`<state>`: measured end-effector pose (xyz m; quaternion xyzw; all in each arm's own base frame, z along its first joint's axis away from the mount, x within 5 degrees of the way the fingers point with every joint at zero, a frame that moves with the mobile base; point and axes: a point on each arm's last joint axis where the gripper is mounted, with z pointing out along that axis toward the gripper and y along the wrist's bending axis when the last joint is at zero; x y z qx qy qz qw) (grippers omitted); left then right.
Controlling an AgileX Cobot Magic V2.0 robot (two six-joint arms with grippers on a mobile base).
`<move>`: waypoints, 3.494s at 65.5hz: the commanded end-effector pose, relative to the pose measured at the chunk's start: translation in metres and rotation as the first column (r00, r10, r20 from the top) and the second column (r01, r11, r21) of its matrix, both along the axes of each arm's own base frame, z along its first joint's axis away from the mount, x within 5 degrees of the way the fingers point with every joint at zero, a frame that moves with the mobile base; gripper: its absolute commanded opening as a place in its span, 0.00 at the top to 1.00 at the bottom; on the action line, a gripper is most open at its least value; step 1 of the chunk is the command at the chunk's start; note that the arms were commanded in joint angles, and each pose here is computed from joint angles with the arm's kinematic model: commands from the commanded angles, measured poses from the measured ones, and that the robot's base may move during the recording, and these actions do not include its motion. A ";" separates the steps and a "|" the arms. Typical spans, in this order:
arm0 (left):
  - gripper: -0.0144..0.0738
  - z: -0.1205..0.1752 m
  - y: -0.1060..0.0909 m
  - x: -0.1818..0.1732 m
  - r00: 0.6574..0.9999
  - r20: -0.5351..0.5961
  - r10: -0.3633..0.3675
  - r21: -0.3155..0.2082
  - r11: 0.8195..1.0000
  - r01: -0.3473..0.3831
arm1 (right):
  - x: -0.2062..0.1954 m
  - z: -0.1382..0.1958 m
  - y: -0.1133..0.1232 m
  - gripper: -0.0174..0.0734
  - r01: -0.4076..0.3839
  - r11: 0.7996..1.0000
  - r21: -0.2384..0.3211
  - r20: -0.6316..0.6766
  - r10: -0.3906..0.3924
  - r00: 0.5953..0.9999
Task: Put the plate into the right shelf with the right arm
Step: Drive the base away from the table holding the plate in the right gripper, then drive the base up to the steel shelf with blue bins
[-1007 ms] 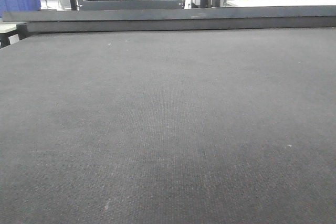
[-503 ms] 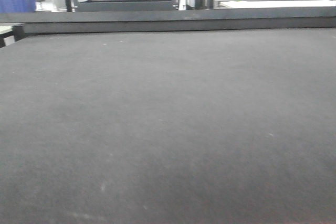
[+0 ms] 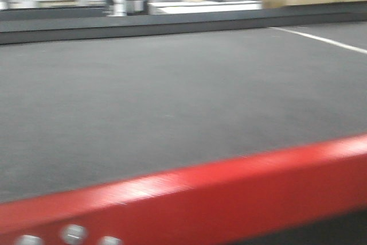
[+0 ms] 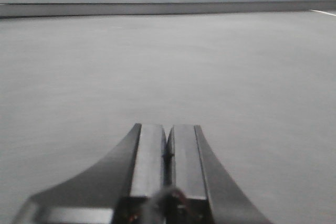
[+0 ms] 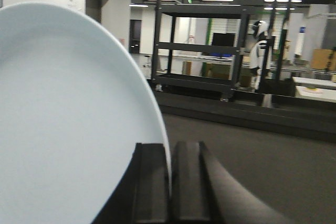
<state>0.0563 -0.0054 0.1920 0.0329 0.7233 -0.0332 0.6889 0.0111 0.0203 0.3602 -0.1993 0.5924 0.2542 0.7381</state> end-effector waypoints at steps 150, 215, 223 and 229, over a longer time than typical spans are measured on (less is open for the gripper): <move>0.89 0.005 0.000 0.000 0.996 0.084 -0.001 -0.015 1.000 0.003 | -0.001 0.016 -0.005 0.74 0.028 0.996 0.085 0.070 -0.034 0.997; 0.89 0.005 0.000 0.000 0.996 0.084 -0.001 -0.015 1.000 0.003 | -0.001 0.016 -0.005 0.74 0.028 0.996 0.085 0.070 -0.034 0.997; 0.89 0.005 0.000 0.000 0.996 0.084 -0.001 -0.015 1.000 0.003 | -0.001 0.016 -0.005 0.74 0.028 0.996 0.085 0.070 -0.034 0.997; 0.89 0.005 0.000 0.000 0.996 0.084 -0.001 -0.015 1.000 0.003 | -0.001 0.016 -0.005 0.74 0.028 0.996 0.085 0.070 -0.034 0.997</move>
